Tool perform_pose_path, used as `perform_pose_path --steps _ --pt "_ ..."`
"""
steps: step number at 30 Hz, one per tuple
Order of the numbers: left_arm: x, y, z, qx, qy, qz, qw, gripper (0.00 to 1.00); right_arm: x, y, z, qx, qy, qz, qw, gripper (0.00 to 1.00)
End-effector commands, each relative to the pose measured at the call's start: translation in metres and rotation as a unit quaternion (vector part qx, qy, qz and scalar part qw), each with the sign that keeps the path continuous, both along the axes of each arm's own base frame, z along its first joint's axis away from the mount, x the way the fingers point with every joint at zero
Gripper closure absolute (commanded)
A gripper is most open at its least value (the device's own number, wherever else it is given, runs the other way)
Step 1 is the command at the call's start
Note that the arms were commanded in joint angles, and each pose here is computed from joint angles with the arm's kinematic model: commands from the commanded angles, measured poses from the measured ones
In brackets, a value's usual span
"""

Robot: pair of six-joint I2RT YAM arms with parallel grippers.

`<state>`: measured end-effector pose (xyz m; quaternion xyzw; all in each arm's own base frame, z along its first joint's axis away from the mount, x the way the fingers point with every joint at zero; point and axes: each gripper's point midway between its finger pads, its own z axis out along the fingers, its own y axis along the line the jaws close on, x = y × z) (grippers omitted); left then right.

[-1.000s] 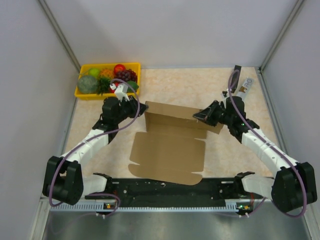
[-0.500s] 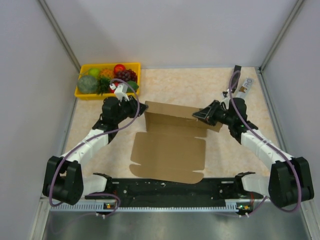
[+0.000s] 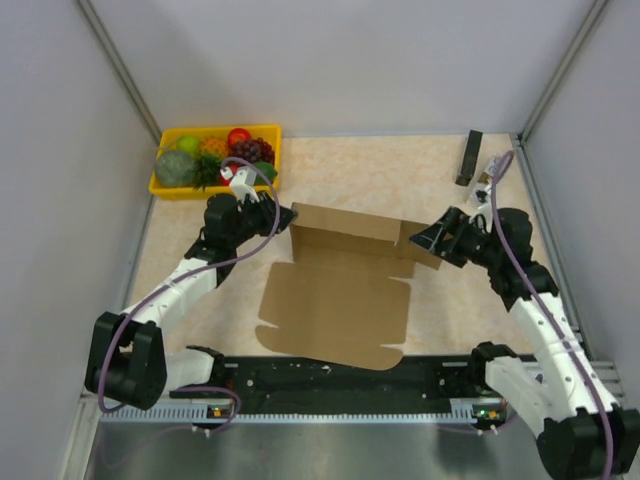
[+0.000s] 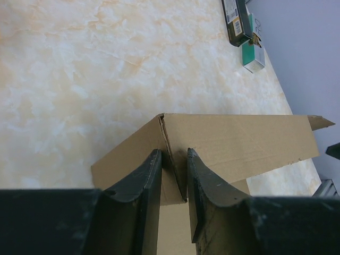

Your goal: Fold the paper box

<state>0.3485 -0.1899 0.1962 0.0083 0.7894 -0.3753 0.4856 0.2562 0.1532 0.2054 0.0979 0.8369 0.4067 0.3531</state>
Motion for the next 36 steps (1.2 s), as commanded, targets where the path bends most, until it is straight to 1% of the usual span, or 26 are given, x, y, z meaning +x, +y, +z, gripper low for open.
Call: perform_pose_path --steps 1,3,4,5,7,9,12,13,14,15,16,17,18,19,20,21,25,27,29,30,36 --pt "-0.019 -0.001 -0.029 0.024 0.055 -0.022 0.998 0.72 -0.022 -0.042 -0.021 -0.059 0.006 -0.048 0.997 0.28" --pt "-0.02 -0.001 -0.028 0.025 0.053 -0.022 0.998 0.72 -0.025 -0.05 -0.041 -0.068 0.023 -0.06 0.996 0.39" --pt "-0.02 -0.001 -0.027 0.025 0.052 -0.022 0.998 0.72 -0.025 -0.051 -0.048 -0.08 0.023 -0.055 0.995 0.59" --pt "-0.02 -0.001 -0.027 0.025 0.051 -0.022 0.998 0.72 -0.025 -0.053 -0.06 -0.088 0.036 -0.055 0.994 0.67" --pt "-0.021 0.001 -0.027 0.026 0.05 -0.017 0.998 0.72 -0.019 -0.055 -0.075 -0.103 0.044 -0.046 0.993 0.71" --pt "-0.023 0.002 -0.028 0.024 0.053 -0.015 0.998 0.72 -0.01 -0.056 -0.08 -0.111 0.025 -0.054 0.992 0.71" --pt "-0.022 0.003 -0.028 0.022 0.052 -0.011 0.998 0.72 0.0 -0.051 -0.086 -0.135 -0.007 -0.072 0.988 0.67" --pt "-0.022 0.003 -0.026 0.021 0.049 -0.01 0.999 0.72 -0.002 -0.051 -0.096 -0.134 -0.001 -0.08 0.988 0.65" --pt "-0.022 0.004 -0.027 0.022 0.05 -0.007 0.998 0.72 0.005 -0.05 -0.095 -0.139 -0.022 -0.097 0.985 0.63" --pt "-0.021 0.004 -0.025 0.022 0.048 -0.006 0.999 0.71 0.006 -0.051 -0.099 -0.134 -0.023 -0.108 0.985 0.58" --pt "-0.021 0.004 -0.025 0.021 0.049 -0.005 0.999 0.72 0.003 -0.051 -0.114 -0.118 -0.007 -0.124 0.985 0.58" --pt "-0.02 0.005 -0.025 0.021 0.049 -0.002 0.999 0.72 0.005 -0.053 -0.118 -0.112 -0.009 -0.138 0.984 0.57" --pt "-0.02 0.004 -0.026 0.02 0.05 -0.002 0.999 0.72 0.013 -0.052 -0.112 -0.096 -0.033 -0.15 0.983 0.57" --pt "-0.02 0.004 -0.025 0.019 0.051 -0.001 0.999 0.71 0.009 -0.054 -0.125 -0.09 -0.019 -0.167 0.982 0.54" --pt "-0.02 0.004 -0.027 0.019 0.053 -0.001 0.998 0.71 0.012 -0.059 -0.13 -0.09 -0.021 -0.185 0.978 0.53" --pt "-0.02 0.004 -0.027 0.02 0.054 -0.001 0.998 0.71 0.019 -0.057 -0.123 -0.076 -0.043 -0.19 0.978 0.53" --pt "-0.02 0.003 -0.03 0.016 0.062 -0.001 0.998 0.71 0.025 -0.053 -0.13 -0.056 -0.048 -0.193 0.978 0.55" --pt "-0.019 0.003 -0.03 0.016 0.063 -0.002 0.998 0.71 0.025 -0.051 -0.144 -0.063 -0.024 -0.189 0.98 0.58" --pt "-0.019 0.001 -0.029 0.015 0.063 -0.004 0.998 0.71 0.028 -0.045 -0.144 -0.051 -0.029 -0.181 0.982 0.58" --pt "-0.018 0.002 -0.03 0.015 0.064 -0.003 0.998 0.71 0.028 -0.043 -0.151 -0.055 -0.02 -0.178 0.982 0.59" --pt "-0.017 0.0 -0.031 0.011 0.068 -0.006 0.998 0.71 0.034 -0.033 -0.157 -0.058 -0.024 -0.174 0.983 0.6"
